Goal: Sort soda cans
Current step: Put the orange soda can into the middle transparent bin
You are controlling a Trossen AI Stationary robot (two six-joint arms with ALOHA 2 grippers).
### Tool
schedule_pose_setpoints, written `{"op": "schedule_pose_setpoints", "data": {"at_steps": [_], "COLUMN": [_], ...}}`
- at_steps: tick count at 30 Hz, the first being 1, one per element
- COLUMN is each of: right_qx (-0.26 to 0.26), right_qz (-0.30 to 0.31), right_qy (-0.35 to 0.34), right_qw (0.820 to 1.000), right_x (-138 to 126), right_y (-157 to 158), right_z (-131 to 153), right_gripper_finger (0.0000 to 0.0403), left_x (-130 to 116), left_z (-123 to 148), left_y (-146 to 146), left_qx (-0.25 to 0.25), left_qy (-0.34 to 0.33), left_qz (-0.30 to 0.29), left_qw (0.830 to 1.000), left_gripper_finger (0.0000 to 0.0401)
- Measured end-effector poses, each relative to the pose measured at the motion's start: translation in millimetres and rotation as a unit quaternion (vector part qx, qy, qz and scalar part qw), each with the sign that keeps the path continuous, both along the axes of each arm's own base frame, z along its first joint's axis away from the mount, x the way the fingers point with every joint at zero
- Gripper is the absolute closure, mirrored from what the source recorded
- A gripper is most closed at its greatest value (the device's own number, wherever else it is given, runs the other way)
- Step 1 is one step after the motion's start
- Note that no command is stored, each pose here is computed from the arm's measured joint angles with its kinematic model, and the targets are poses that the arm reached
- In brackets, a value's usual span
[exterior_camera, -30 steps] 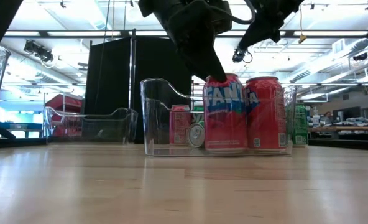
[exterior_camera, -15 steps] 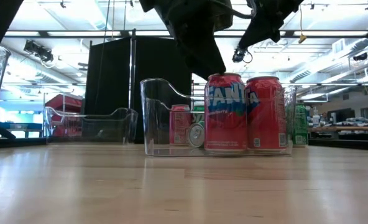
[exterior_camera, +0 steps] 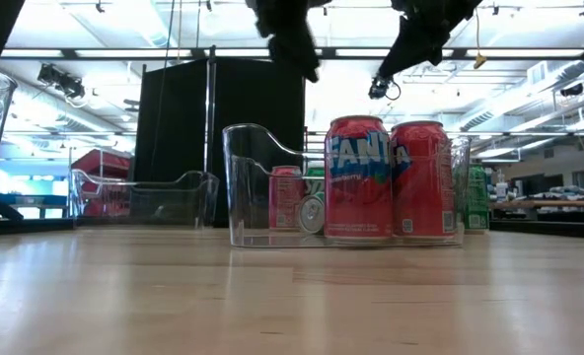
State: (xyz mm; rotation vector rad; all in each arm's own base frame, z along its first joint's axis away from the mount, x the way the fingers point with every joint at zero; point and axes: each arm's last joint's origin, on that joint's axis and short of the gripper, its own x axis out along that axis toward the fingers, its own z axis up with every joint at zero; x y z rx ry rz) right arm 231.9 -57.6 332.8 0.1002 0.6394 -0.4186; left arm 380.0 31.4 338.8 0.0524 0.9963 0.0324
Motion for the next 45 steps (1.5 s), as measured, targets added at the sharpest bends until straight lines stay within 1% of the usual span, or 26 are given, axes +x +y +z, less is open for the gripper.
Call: {"op": "schedule_pose_setpoints", "data": {"at_steps": [2,4,7,10,11,13,16,18,19,21,23,25,29,33,36,39,43,45], "right_qx": [-0.013,-0.023,-0.027,-0.01,-0.004,0.005,0.011,0.011,0.013,0.019,0.02,0.02,0.02,0.019,0.019,0.019,0.025,0.026], "right_qz": [0.007,0.014,0.022,0.031,0.033,0.033,0.028,0.028,0.027,0.022,0.021,0.022,0.022,0.023,0.023,0.023,0.031,0.033], "right_qy": [-0.013,-0.018,-0.035,-0.055,-0.063,-0.076,-0.085,-0.087,-0.088,-0.09,-0.094,-0.092,-0.092,-0.092,-0.091,-0.09,-0.091,-0.091], "right_qw": [1.0,0.999,0.999,0.998,0.997,0.997,0.996,0.996,0.996,0.995,0.995,0.995,0.995,0.995,0.995,0.995,0.995,0.995], "right_x": [3,5,9,9,9,8,7,6,6,7,7,7,7,7,7,7,7,7], "right_y": [-1,-1,-2,0,0,0,1,1,1,1,1,1,1,1,1,1,1,1], "right_z": [-6,-18,-40,-62,-68,-79,-88,-89,-89,-88,-87,-87,-87,-87,-87,-87,-87,-87], "right_gripper_finger": [0.0381,0.0396,0.0396,0.0399,0.0401,0.0401,0.0401,0.0402,0.0402,0.0401,0.0402,0.0402,0.0402,0.0402,0.0401,0.0402,0.0401,0.0402], "left_x": [-11,-21,-35,-48,-52,-61,-73,-81,-85,-91,-96,-95,-86,-78,-73,-70,-59,-54], "left_z": [1,2,0,-2,-2,-2,-3,-4,-4,-8,-13,-19,-28,-30,-28,-28,-28,-28], "left_y": [11,21,34,51,58,73,103,130,143,164,177,183,182,173,170,167,163,162], "left_qx": [-0.003,-0.007,-0.01,-0.009,-0.011,-0.022,-0.031,-0.035,-0.043,-0.068,-0.091,-0.1,-0.086,-0.071,-0.045,-0.027,0.019,0.028], "left_qy": [0.005,-0.001,-0.009,-0.024,-0.03,-0.04,-0.04,-0.046,-0.051,-0.04,-0.024,-0.013,0.007,0.012,0.008,0.012,0.001,-0.012], "left_qz": [0.016,0.03,0.053,0.08,0.087,0.098,0.122,0.159,0.176,0.209,0.233,0.239,0.197,0.164,0.167,0.172,0.199,0.209], "left_qw": [1.0,1.0,0.998,0.996,0.996,0.994,0.991,0.986,0.982,0.975,0.968,0.966,0.977,0.984,0.985,0.985,0.98,0.977], "left_gripper_finger": [0.0235,0.0277,0.0337,0.0387,0.0393,0.0394,0.0398,0.0399,0.0399,0.0399,0.0399,0.0399,0.0387,0.0349,0.0305,0.0252,0.0183,0.0157]}}
